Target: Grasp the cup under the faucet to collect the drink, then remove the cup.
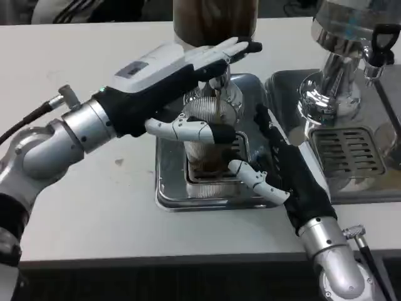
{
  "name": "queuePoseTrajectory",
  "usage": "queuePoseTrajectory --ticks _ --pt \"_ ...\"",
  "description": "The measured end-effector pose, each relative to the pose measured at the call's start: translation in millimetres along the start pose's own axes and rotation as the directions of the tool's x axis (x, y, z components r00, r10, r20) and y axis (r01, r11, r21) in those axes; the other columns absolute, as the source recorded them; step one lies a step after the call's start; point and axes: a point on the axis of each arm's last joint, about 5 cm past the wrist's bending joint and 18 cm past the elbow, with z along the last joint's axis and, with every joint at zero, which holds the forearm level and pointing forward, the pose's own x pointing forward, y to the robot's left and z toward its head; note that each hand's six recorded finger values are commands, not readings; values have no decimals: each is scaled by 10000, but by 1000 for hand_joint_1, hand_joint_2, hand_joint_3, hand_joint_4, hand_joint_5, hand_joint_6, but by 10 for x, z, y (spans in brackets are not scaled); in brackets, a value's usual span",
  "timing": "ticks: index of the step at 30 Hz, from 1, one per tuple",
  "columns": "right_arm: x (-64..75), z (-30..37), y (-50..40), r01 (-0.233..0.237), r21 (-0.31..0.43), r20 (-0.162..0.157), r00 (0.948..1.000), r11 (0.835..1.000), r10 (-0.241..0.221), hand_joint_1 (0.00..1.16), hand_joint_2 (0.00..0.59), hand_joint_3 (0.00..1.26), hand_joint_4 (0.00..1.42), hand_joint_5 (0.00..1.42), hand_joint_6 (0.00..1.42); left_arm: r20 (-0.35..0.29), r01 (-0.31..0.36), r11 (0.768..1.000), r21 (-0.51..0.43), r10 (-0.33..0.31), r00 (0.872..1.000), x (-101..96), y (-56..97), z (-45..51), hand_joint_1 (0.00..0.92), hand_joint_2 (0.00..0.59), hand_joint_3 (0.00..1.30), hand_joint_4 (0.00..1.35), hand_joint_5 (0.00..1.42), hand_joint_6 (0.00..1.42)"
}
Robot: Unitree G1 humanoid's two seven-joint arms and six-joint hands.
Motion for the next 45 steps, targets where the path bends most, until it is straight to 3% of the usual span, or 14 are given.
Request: queuePoseTrajectory --ticks 17,27,34,39,45 --pt "14 3 43 -42 172 77 10000 9998 41 592 241 53 57 0 2 100 -267 9919 -1240 282 9996 -27 7 -11 0 50 37 0 61 41" --pt "16 5 49 -34 204 129 9999 9998 31 587 242 65 66 0 12 251 -709 9812 -1794 766 9967 -28 35 -12 0 55 31 0 62 51" --pt "18 0 57 -47 230 93 9999 9997 44 580 247 66 66 0 16 550 -1283 9683 -2144 1431 9882 -15 52 5 0 58 27 0 62 66" --pt "15 -11 62 -59 243 29 10000 9997 58 577 249 66 73 0 17 807 -1359 9664 -2180 1566 9844 -2 84 23 0 58 28 0 62 69" --pt "16 -12 66 -69 258 74 10000 9996 67 575 249 68 76 0 17 1204 -1875 9564 -2239 2181 9685 -6 170 54 0 58 42 0 70 80"
